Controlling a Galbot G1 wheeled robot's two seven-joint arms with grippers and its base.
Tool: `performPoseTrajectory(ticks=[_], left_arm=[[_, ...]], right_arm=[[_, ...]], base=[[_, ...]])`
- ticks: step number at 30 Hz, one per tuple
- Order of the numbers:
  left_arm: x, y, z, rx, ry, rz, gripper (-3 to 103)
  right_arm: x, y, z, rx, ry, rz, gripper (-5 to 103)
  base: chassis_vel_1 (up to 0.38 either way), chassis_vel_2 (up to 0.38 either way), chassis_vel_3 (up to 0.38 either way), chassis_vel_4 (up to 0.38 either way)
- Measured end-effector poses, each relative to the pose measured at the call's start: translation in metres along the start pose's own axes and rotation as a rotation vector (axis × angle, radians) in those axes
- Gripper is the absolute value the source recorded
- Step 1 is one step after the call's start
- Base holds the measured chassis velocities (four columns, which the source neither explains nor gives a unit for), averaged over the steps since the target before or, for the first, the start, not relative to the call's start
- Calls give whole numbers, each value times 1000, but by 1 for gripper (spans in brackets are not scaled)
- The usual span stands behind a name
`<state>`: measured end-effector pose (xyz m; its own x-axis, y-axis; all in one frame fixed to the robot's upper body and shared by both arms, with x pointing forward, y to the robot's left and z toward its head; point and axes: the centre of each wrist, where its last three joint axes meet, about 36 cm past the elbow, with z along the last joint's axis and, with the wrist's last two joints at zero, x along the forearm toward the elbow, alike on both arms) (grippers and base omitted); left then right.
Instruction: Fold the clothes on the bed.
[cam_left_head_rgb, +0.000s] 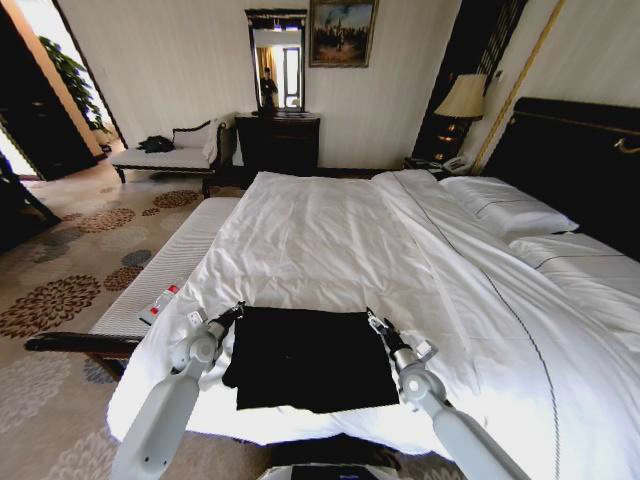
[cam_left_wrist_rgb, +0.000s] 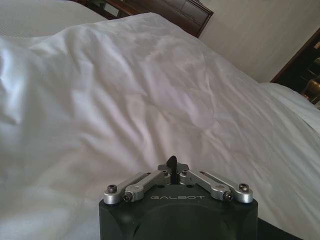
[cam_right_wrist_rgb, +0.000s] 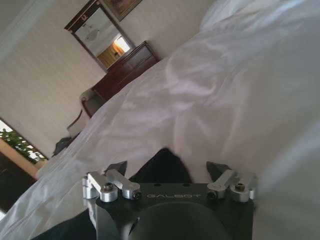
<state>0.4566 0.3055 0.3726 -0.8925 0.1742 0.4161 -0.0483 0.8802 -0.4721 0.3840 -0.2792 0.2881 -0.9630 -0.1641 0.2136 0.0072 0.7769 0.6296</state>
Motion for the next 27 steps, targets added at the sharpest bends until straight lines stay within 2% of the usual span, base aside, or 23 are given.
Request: performPoseTrajectory(ticks=[3, 6, 9, 10, 12, 15, 18, 21, 23, 26, 27], left_arm=[[1, 1, 0, -3, 0, -1, 2], [1, 1, -1, -5, -1, -2, 2], [2, 2, -1, -7, -2, -3, 2], [2, 2, -1, -7, -2, -3, 2], [2, 2, -1, -7, -2, -3, 2], [2, 2, -1, -6, -3, -2, 2], [2, 1, -1, -7, -4, -1, 2], [2, 0, -1, -7, -6, 2, 2], [3, -2, -3, -9, -11, 8, 2], [6, -3, -5, -10, -20, 15, 2], [11, -7, -9, -1, -32, 29, 2]], right_arm=[[-4, 5, 8, -19, 7, -28, 73], [-5, 7, 9, -25, 10, -39, 67], [-7, 6, 9, -23, 11, -39, 51], [-7, 6, 9, -23, 11, -39, 51], [-8, 6, 9, -25, 7, -36, 40], [-9, 5, 8, -29, 0, -38, 35], [-9, 4, 6, -34, -11, -46, 19], [-9, 4, 6, -34, -16, -51, 13], [-9, 4, 5, -34, -31, -64, 3], [-9, 6, 3, -31, -56, -82, 2], [-9, 9, 0, -25, -96, -111, 1]], base=[[0, 0, 0, 0], [0, 0, 0, 0], [0, 0, 0, 0], [0, 0, 0, 0], [0, 0, 0, 0], [0, 0, 0, 0], [0, 0, 0, 0], [0, 0, 0, 0], [0, 0, 0, 0], [0, 0, 0, 0], [0, 0, 0, 0]])
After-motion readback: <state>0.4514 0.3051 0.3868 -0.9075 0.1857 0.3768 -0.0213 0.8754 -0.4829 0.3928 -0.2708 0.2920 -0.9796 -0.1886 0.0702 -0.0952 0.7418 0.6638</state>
